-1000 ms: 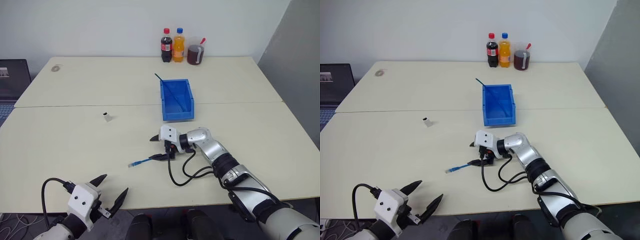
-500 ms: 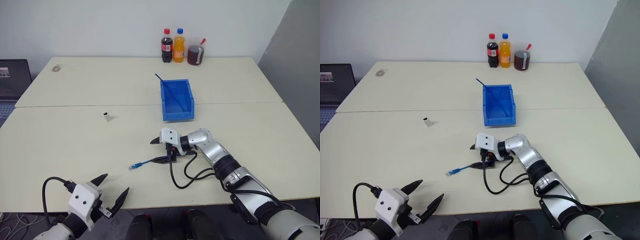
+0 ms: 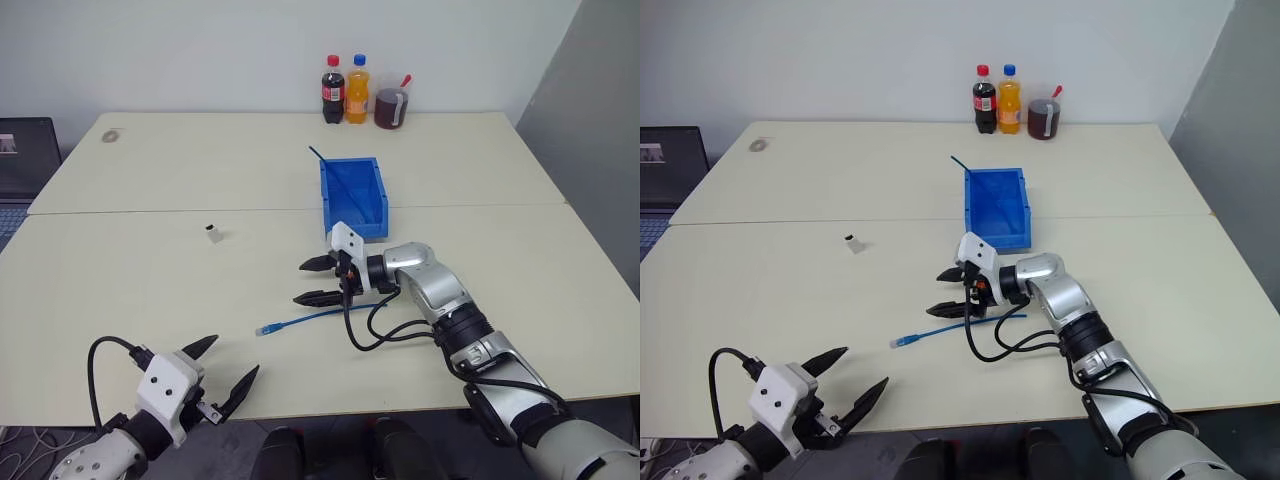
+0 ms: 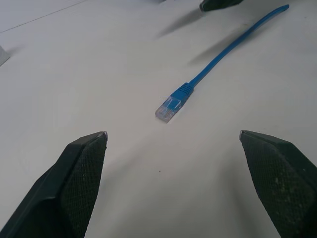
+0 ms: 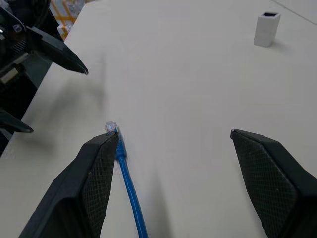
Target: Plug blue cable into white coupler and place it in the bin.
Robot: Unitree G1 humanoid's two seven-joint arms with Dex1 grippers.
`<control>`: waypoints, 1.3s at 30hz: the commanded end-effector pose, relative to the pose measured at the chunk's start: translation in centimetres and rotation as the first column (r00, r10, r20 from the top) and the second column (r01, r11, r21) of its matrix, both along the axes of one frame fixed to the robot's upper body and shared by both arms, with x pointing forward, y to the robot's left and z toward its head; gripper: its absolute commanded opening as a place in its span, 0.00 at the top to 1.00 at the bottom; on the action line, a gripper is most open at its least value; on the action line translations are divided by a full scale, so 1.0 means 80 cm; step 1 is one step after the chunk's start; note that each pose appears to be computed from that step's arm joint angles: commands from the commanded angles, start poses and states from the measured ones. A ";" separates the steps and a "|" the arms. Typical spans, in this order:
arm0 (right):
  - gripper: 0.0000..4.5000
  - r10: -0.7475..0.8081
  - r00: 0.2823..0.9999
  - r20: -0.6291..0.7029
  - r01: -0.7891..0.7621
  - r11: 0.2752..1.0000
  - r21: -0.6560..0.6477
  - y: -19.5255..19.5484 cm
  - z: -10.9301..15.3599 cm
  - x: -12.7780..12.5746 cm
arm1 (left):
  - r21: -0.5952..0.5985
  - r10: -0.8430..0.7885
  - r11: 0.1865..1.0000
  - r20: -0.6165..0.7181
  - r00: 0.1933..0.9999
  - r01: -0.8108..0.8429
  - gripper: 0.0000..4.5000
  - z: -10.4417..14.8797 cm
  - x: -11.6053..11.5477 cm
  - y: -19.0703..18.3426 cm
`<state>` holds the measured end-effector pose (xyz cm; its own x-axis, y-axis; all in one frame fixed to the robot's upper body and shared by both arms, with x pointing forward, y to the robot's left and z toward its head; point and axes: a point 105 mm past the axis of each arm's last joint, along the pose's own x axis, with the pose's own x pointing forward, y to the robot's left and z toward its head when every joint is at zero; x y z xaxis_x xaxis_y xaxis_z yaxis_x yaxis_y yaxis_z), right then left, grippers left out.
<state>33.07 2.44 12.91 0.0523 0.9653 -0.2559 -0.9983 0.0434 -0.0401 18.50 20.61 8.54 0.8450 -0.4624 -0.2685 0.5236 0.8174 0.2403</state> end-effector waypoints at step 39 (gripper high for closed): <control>0.14 -0.282 0.951 0.123 0.290 0.956 -0.051 -0.131 0.006 -0.056 | 0.056 -0.634 0.714 -0.370 0.679 0.698 0.85 -0.042 0.100 0.012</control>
